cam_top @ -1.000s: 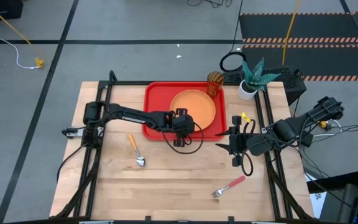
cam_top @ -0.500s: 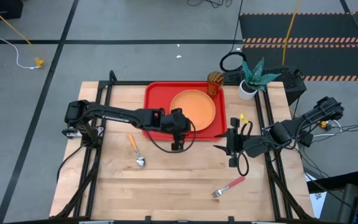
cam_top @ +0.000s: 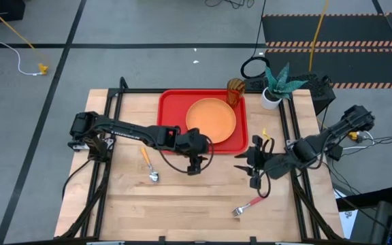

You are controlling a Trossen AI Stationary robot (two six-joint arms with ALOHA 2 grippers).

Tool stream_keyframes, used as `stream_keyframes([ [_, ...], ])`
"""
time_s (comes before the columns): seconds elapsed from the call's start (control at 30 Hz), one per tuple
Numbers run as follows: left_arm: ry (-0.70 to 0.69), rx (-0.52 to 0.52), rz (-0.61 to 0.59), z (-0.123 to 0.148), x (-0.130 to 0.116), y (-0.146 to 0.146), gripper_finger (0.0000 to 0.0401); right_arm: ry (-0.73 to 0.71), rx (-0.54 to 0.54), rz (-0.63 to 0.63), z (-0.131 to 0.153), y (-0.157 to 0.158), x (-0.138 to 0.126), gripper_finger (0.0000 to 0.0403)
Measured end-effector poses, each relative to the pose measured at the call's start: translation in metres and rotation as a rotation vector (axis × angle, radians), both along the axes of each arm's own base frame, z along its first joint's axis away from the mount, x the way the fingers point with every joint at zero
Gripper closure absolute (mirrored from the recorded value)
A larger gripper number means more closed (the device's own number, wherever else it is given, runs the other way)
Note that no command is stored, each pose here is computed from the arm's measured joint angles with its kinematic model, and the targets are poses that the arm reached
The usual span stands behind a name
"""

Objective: Pick and place plate/cup/fork/spoon on tray
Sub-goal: Put the pink fork on the red serving tray to the left of the orange plate

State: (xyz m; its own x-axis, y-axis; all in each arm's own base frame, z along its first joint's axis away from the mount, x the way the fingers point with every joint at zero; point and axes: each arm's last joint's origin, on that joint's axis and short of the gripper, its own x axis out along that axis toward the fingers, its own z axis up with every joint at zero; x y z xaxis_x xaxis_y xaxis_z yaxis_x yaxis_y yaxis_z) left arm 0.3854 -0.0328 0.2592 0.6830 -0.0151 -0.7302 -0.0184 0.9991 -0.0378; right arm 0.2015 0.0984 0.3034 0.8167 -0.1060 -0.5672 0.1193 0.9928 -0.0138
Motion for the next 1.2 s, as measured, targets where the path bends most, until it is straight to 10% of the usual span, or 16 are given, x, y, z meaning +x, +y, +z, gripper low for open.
stream_keyframes([
  [0.5, 0.071, -0.119, 0.110, -0.006, -0.005, -0.013, 0.0263, 0.178, 0.218, 0.130, -0.038, 0.069, -0.004, 0.0252],
  [1.2, -0.031, -0.132, -0.063, 0.002, -0.010, -0.078, 0.0263, 0.441, 0.053, 0.258, -0.106, 0.124, -0.017, 0.0252],
])
